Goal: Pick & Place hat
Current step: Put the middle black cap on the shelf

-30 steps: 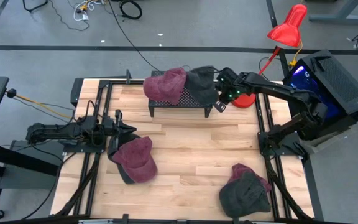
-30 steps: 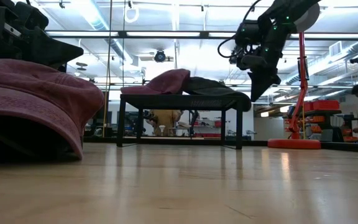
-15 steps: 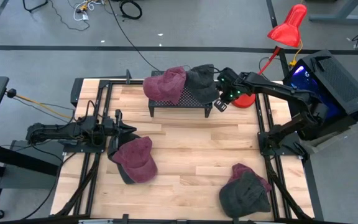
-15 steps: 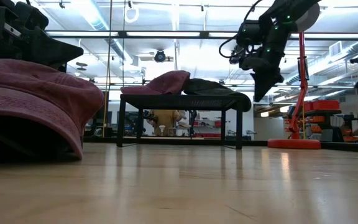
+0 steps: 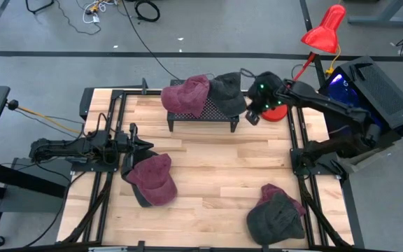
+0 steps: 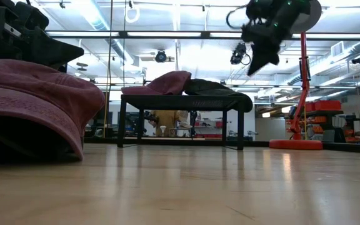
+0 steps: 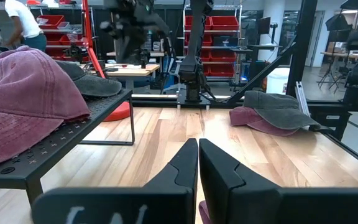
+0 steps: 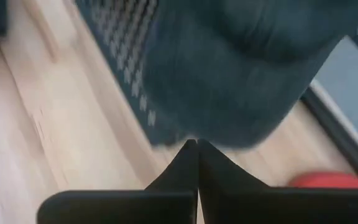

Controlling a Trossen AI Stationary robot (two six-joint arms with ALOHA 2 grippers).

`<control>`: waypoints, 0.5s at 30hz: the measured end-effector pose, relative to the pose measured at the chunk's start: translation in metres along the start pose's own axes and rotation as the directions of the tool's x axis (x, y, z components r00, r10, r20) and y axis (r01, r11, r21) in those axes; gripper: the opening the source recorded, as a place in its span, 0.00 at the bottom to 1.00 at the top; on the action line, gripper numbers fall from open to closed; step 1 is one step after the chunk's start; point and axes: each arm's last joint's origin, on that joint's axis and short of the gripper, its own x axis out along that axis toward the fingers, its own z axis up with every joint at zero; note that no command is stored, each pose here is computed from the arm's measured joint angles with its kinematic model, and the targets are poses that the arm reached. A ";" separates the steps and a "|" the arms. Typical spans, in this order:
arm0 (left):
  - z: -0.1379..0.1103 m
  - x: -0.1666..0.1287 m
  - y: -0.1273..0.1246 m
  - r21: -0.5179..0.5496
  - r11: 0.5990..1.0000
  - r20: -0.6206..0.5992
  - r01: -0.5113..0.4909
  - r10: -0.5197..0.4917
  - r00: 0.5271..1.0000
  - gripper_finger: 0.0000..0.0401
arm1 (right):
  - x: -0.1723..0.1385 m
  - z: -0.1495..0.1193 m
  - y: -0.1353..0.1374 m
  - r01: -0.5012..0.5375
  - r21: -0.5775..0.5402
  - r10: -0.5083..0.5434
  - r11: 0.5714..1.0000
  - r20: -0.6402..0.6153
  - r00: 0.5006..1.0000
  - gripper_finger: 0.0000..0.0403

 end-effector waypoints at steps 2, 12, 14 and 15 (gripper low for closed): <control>0.000 0.000 0.000 0.000 1.000 0.001 0.000 0.000 1.000 0.05 | -0.005 0.014 0.001 -0.001 0.010 0.001 1.000 0.053 0.999 0.00; 0.000 0.000 0.000 0.000 1.000 0.000 0.000 0.000 1.000 0.05 | 0.014 0.068 -0.012 0.023 0.027 -0.027 0.999 0.155 0.988 0.00; 0.000 0.000 0.000 0.000 1.000 0.000 0.000 0.000 1.000 0.05 | 0.021 0.077 -0.016 0.030 0.032 -0.035 0.999 0.172 0.984 0.00; 0.000 0.000 0.000 0.000 1.000 0.000 0.000 0.000 1.000 0.05 | 0.025 0.081 -0.019 0.041 0.034 -0.047 0.999 0.187 0.981 0.00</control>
